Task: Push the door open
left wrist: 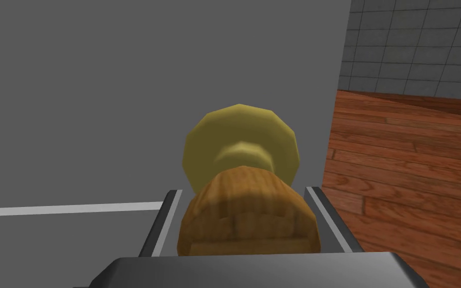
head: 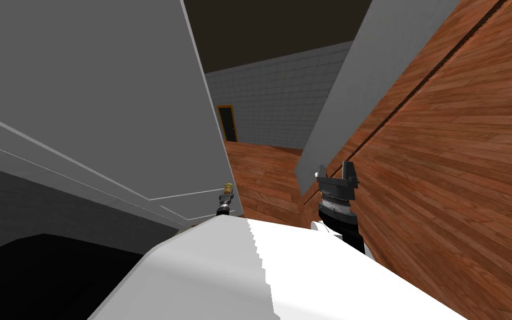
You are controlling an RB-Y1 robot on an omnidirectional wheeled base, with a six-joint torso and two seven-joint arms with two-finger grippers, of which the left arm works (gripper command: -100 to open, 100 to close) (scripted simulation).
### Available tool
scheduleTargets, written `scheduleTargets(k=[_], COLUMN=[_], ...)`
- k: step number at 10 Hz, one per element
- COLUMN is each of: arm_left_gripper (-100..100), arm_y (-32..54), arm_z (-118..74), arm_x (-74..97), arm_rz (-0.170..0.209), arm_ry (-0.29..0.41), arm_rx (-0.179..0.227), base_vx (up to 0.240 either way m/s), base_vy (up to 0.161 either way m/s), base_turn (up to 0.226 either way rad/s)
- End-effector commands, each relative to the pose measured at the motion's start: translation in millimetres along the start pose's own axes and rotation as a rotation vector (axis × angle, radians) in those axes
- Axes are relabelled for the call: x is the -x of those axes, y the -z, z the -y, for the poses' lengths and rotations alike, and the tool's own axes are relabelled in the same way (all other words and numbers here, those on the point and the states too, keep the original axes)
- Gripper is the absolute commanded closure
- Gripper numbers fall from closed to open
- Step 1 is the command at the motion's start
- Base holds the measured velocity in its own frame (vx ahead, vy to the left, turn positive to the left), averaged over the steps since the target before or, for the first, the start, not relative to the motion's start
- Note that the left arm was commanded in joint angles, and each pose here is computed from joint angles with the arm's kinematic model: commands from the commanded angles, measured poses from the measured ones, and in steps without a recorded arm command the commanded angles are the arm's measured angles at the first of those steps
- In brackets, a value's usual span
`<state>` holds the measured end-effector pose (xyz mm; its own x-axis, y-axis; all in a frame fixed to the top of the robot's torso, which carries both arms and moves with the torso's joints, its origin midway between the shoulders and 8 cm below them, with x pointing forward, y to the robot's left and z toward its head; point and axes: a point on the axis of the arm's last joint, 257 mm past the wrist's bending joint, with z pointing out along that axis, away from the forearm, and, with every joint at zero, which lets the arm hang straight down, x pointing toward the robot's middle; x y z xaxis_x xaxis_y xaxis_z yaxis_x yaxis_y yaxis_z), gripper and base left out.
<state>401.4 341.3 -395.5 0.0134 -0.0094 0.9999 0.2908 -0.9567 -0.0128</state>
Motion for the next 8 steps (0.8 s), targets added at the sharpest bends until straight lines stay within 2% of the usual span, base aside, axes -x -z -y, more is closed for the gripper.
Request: scheduleTargets(k=[1, 3, 4, 5, 8], arm_left_gripper=[100, 100, 100, 100, 100], arm_y=[-1.9, 0.5, -0.6, -0.6, 0.6], arm_z=[8.6, 7.1, 25.0, 29.4, 64.4], arm_x=[-4.1, -0.9, -3.9, -4.4, -8.9], arm_rz=[-0.011, -0.001, -0.010, -0.011, -0.023], arm_ry=[0.009, 0.008, -0.002, -0.005, -0.023], arm_rx=[-0.027, -0.027, -0.059, -0.068, -0.140], base_vx=[0.199, 0.118, 0.135, 0.182, 0.189], base_vy=[-0.052, -0.034, 0.007, -0.002, 0.029], base_turn=[0.059, 0.035, -0.070, -0.049, -0.081])
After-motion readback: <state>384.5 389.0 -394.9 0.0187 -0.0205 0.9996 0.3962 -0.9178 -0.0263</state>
